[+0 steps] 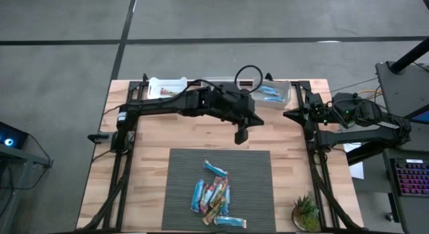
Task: Pick and place Granola Bars by type
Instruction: Put the yellow granola bar into the gray bin
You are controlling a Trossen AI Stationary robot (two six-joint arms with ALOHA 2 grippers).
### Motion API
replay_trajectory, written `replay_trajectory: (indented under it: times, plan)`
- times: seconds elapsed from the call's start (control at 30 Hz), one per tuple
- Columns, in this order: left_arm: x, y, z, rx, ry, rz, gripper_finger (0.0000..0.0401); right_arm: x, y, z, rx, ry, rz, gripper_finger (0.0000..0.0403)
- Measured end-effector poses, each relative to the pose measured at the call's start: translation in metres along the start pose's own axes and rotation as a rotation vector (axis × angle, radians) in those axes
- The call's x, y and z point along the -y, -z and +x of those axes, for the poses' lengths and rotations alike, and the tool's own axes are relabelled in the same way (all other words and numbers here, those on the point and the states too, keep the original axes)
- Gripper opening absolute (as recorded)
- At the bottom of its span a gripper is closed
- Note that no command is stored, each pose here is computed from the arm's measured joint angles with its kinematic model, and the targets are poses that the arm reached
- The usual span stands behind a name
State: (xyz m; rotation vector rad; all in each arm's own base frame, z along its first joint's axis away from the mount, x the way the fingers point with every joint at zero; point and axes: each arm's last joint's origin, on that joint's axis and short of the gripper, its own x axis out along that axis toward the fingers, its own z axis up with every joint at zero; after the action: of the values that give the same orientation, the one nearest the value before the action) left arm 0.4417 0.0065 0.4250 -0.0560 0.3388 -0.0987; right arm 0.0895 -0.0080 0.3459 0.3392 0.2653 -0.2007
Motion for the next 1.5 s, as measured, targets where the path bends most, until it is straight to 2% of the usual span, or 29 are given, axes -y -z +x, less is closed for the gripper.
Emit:
replay_trajectory:
  times: [0.27,0.53,0.73,0.97,1.2,1.5]
  plan:
    - [0.003,0.022,-0.01,-0.036,-0.011,-0.028,0.0,0.0,0.0,0.0,0.0,0.0,0.0,0.0008]
    - [0.007,0.053,-0.069,0.149,-0.066,-0.093,0.0,0.0,0.0,0.0,0.0,0.001,0.013,0.0008]
    - [0.01,0.084,-0.116,0.173,-0.107,-0.144,0.0,0.0,0.0,0.0,-0.001,0.001,0.041,0.0008]
    - [0.016,0.104,-0.161,0.229,-0.096,-0.165,0.0,0.0,0.0,0.001,-0.002,0.002,0.041,0.0008]
    - [0.019,0.123,-0.186,0.239,-0.052,-0.152,0.0,-0.001,0.0,0.008,-0.033,-0.001,0.035,0.0008]
    - [0.022,0.136,-0.196,0.221,0.022,-0.148,0.0,-0.007,-0.003,0.035,-0.09,-0.042,0.035,0.0008]
